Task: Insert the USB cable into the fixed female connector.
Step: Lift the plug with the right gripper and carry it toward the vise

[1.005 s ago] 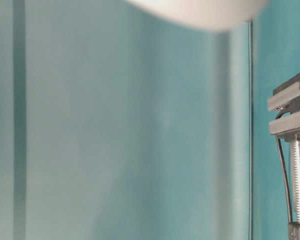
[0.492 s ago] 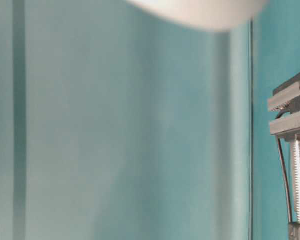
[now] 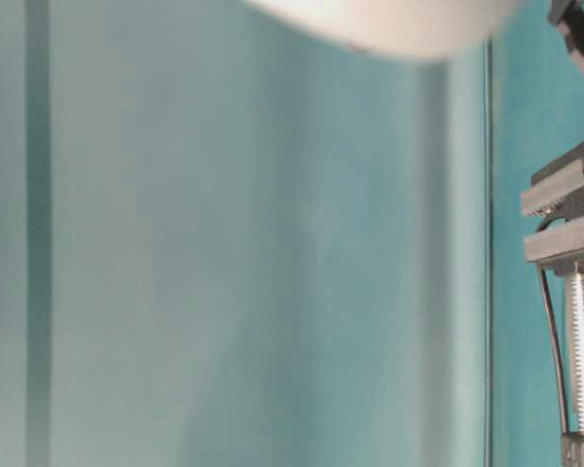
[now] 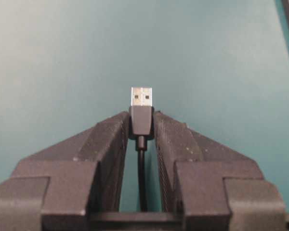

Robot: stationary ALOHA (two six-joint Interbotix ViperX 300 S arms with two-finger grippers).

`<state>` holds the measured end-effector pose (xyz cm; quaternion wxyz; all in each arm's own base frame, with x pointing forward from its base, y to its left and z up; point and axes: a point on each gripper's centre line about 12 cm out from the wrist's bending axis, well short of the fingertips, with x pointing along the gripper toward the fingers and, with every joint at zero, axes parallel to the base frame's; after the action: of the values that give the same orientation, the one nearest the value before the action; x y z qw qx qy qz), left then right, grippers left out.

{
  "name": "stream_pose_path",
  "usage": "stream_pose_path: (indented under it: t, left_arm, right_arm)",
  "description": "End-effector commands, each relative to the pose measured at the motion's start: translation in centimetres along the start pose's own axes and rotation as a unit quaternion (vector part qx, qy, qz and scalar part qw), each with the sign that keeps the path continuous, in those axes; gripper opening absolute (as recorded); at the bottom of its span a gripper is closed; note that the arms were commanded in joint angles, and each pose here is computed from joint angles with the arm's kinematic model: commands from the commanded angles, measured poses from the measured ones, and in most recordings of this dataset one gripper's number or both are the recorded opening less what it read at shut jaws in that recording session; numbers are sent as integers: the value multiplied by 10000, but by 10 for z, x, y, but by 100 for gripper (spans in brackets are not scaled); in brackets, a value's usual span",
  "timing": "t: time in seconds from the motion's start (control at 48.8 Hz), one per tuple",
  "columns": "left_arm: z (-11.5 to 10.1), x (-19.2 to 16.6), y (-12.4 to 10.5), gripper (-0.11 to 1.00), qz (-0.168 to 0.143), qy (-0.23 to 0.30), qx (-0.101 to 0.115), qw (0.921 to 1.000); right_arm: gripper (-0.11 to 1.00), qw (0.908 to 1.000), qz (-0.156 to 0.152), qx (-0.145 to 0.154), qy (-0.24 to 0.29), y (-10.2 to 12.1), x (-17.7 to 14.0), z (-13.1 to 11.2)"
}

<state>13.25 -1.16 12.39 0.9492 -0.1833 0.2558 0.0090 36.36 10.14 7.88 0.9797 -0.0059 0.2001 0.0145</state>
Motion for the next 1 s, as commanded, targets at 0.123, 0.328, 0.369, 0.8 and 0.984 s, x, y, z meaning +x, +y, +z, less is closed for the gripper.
stream_pose_path:
  t: [0.123, 0.328, 0.369, 0.8, 0.984]
  left_arm:
    - [-3, 0, 1, 100, 59, 166, -268, 9995]
    - [-10, 0, 3, 100, 159, 399, -552, 9976]
    - [-12, -1, 4, 100, 193, 476, -597, 9969]
    - [-22, -2, 8, 100, 342, 745, -901, 9926]
    - [-22, -2, 8, 100, 342, 745, -909, 9925]
  right_arm:
    - [21, 9941, -933, 481, -289, 1, -5, 22]
    - [21, 9736, -2017, 961, -471, -8, -10, 30]
    - [21, 9681, -2232, 1052, -441, -10, -10, 29]
    - [21, 9160, -3653, 1583, -493, -6, 6, 30]
    - [21, 8781, -4464, 1709, -207, -8, 2, 28]
